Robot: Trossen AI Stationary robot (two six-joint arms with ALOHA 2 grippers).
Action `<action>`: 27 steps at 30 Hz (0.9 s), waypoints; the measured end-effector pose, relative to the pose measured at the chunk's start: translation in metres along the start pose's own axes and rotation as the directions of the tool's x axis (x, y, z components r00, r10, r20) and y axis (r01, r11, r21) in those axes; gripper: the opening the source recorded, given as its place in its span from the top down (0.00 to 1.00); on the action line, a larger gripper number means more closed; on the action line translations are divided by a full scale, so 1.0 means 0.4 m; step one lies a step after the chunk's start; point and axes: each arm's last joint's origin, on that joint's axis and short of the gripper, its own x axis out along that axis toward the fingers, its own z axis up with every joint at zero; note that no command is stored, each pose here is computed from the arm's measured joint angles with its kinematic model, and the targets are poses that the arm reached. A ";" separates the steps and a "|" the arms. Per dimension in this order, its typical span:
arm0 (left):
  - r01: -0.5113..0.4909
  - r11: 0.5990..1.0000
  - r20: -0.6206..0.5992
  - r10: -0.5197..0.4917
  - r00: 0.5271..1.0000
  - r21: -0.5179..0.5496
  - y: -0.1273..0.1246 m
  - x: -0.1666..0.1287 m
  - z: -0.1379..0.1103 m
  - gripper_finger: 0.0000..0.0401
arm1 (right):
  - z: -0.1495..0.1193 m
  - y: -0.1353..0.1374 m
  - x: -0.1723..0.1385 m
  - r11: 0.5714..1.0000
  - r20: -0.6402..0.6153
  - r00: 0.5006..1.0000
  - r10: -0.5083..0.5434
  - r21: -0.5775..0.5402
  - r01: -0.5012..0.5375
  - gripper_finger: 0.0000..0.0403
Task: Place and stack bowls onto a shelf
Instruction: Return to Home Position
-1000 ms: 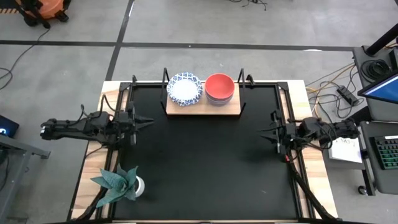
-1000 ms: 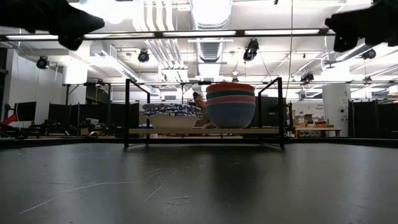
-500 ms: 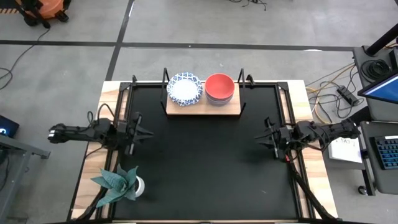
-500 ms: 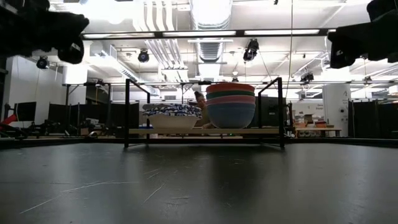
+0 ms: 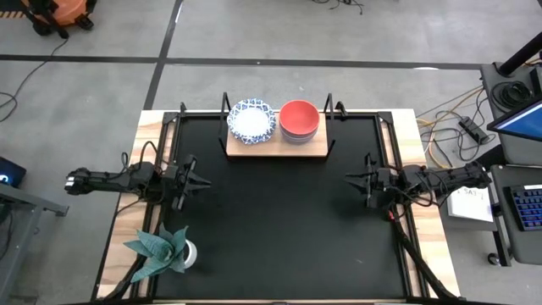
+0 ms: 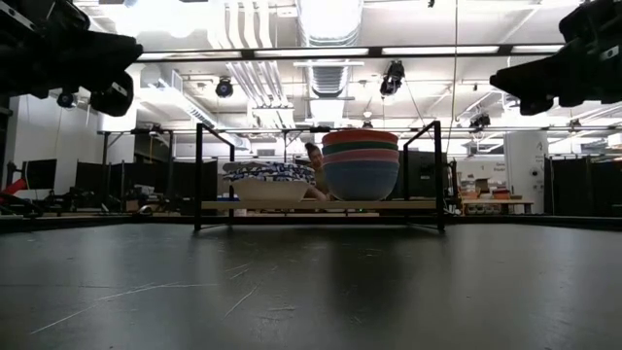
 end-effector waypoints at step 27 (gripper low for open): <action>-0.003 1.000 -0.013 0.003 1.000 -0.001 0.000 0.002 0.001 0.91 | -0.002 0.000 0.000 1.000 -0.005 1.000 -0.006 0.007 0.006 0.83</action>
